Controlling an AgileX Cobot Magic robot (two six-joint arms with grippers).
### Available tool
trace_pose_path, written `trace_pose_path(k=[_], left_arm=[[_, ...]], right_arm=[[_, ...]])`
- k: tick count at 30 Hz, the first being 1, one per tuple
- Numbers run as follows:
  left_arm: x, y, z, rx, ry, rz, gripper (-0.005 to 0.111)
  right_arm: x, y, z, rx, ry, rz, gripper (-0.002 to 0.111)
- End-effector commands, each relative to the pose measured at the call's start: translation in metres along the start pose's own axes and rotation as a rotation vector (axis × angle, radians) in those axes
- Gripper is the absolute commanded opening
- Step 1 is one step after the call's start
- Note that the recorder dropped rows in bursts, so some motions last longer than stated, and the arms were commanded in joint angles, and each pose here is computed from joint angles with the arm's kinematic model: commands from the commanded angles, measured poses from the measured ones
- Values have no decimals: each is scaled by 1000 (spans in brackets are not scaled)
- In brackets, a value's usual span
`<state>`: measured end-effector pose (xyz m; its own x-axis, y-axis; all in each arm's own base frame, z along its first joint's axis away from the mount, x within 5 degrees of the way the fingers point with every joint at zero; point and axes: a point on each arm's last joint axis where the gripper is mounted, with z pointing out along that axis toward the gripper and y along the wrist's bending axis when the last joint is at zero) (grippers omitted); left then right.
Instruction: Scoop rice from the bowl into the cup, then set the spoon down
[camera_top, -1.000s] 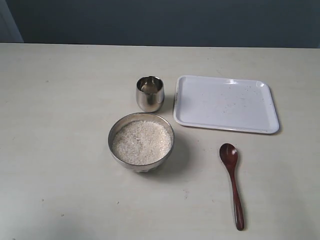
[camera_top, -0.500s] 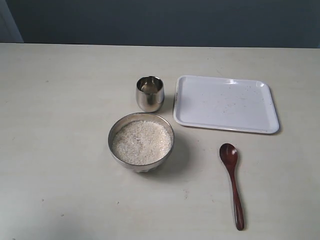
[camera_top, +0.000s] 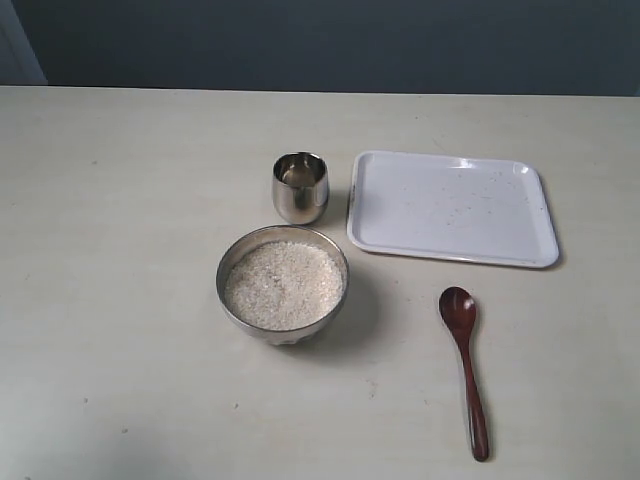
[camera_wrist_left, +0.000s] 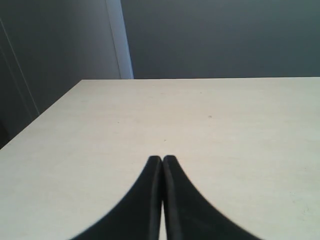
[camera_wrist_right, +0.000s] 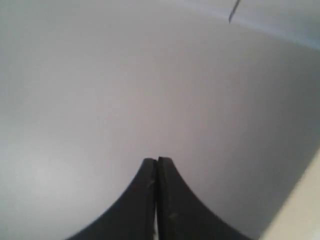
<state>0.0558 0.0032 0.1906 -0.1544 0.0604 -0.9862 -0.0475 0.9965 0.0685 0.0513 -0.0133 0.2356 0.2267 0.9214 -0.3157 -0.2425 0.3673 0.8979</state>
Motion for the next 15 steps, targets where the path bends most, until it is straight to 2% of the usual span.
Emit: trace_pose_path(k=[1, 5, 9, 11, 15], left_arm=[[-3, 0, -1, -4, -21, -3, 0], [-3, 0, -1, -4, -21, -3, 0], [-3, 0, -1, -4, -21, -3, 0], [-3, 0, -1, -4, -21, -3, 0], [-3, 0, -1, -4, -21, -3, 0]], right_arm=[[14, 20, -3, 45, 322, -417, -1], [-2, 62, -5, -86, 339, -656, -1], [-4, 92, 0, -108, 566, -843, -1], [3, 96, 8, -77, 731, -919, -1], [22, 94, 32, 108, 1159, -982, -1]])
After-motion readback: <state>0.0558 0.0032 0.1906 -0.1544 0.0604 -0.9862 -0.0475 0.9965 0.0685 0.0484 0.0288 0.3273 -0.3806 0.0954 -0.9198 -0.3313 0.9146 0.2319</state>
